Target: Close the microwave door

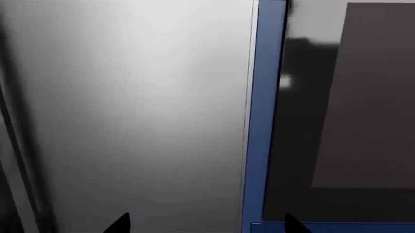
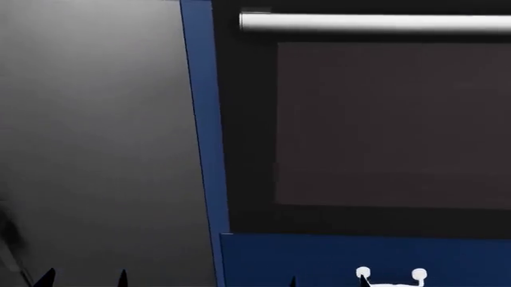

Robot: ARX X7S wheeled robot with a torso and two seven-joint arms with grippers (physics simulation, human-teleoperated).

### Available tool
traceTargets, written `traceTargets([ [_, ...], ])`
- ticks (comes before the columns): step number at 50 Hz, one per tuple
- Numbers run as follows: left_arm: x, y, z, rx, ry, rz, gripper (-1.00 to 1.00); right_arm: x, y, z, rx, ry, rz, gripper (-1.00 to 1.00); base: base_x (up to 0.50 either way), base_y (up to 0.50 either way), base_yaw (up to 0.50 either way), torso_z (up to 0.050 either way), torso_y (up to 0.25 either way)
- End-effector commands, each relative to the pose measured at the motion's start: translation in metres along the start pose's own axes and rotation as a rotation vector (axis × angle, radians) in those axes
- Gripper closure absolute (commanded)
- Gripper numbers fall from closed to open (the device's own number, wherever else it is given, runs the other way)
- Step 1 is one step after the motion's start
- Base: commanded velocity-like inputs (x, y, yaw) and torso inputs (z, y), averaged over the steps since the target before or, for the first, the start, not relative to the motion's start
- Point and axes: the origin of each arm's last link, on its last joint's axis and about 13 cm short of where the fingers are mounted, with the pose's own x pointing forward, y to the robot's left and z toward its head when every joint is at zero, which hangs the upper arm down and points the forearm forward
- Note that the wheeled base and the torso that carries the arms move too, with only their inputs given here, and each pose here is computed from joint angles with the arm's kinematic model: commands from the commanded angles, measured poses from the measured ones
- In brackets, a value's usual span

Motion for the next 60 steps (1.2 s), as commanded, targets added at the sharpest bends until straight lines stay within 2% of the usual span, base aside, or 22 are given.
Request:
traceTargets([
  [1, 0.001, 0.0, 0.0, -0.001, 0.001, 0.0, -1.0, 0.0, 0.0, 0.0, 0.002, 0.002, 0.0, -1.0, 0.0, 0.5, 0.0, 0.0, 0.0],
  [11, 0.0, 0.0, 0.0, 0.002, -0.002, -0.001, -1.0, 0.0, 0.0, -0.001, 0.007, 0.002, -0.006, -1.0, 0.0, 0.5, 0.0, 0.0, 0.0],
  [12, 0.0, 0.0, 0.0, 0.004, -0.002, -0.001, -1.0, -0.001, 0.0, 0.0, -0.016, -0.015, 0.0, -1.0, 0.0, 0.5, 0.0, 0.0, 0.0],
  [18, 0.0, 0.0, 0.0, 0.003, -0.001, -0.001, -1.0, 0.0, 0.001, 0.001, -0.02, 0.005, -0.001, -1.0, 0.0, 0.02, 0.0, 0.0, 0.0],
  [24, 0.0, 0.0, 0.001, 0.003, -0.002, -0.001, -1.0, 0.002, 0.004, 0.0, -0.107, 0.038, 0.008, -1.0, 0.0, 0.0, 0.0, 0.0, 0.0],
  [26, 0.0, 0.0, 0.001, 0.003, -0.002, -0.001, -1.0, 0.002, 0.006, 0.0, -0.209, 0.072, 0.007, -1.0, 0.0, 0.0, 0.0, 0.0, 0.0],
  [27, 0.0, 0.0, 0.001, 0.003, -0.002, -0.001, -1.0, 0.001, 0.008, 0.0, -0.292, 0.054, 0.009, -1.0, 0.0, 0.0, 0.0, 0.0, 0.0],
  [29, 0.0, 0.0, 0.0, 0.003, -0.003, -0.001, -1.0, 0.0, 0.01, -0.001, -0.318, 0.046, 0.021, -1.0, 0.0, 0.0, 0.0, 0.0, 0.0],
  [41, 0.0, 0.0, 0.001, 0.006, -0.006, 0.0, -1.0, -0.001, 0.011, 0.001, -0.322, -0.01, 0.031, -1.0, 0.0, 0.0, 0.0, 0.0, 0.0],
  [43, -0.002, -0.002, 0.006, 0.103, -0.048, 0.009, -1.0, -0.004, 0.01, 0.009, -0.411, -0.111, -0.022, -1.0, 0.0, 0.0, 0.0, 0.0, 0.0],
  [44, -0.006, -0.003, 0.014, 0.19, -0.101, 0.013, -1.0, -0.008, 0.011, 0.016, -0.424, -0.181, -0.027, -1.0, 0.0, 0.0, 0.0, 0.0, 0.0],
  [45, -0.015, -0.005, 0.025, 0.234, -0.212, -0.015, -1.0, -0.014, 0.011, 0.026, -0.506, -0.265, -0.071, -1.0, 0.0, 0.0, 0.0, 0.0, 0.0],
  [46, -0.017, -0.005, 0.029, 0.235, -0.224, -0.002, -1.0, -0.016, 0.012, 0.028, -0.494, -0.275, -0.066, -1.0, 0.0, 0.0, 0.0, 0.0, 0.0],
  [48, -0.031, -0.004, 0.046, 0.343, -0.341, 0.035, -1.0, -0.027, 0.012, 0.043, -0.506, -0.383, -0.101, -1.0, 0.0, 0.0, 0.0, 0.0, 0.0],
  [50, -0.045, -0.003, 0.062, 0.394, -0.456, 0.082, -1.0, -0.038, 0.012, 0.06, -0.531, -0.493, -0.145, -1.0, 0.0, 0.0, 0.0, 0.0, 0.0],
  [53, -0.065, -0.001, 0.083, 0.482, -0.569, 0.125, -1.0, -0.052, 0.011, 0.08, -0.541, -0.597, -0.18, -1.0, 0.0, 0.0, 0.0, 0.0, 0.0],
  [56, -0.076, -0.001, 0.095, 0.561, -0.623, 0.145, -1.0, -0.061, 0.01, 0.092, -0.556, -0.671, -0.204, -1.0, 0.0, 0.0, 0.0, 0.0, 0.0],
  [58, -0.083, 0.001, 0.1, 0.573, -0.656, 0.15, -1.0, -0.064, 0.008, 0.097, -0.545, -0.681, -0.223, -1.0, 0.0, 0.0, 0.0, 0.0, 0.0],
  [60, -0.094, 0.005, 0.105, 0.617, -0.682, 0.176, -1.0, -0.066, 0.007, 0.101, -0.548, -0.702, -0.238, -1.0, 0.0, 0.0, 0.0, 0.0, 0.0],
])
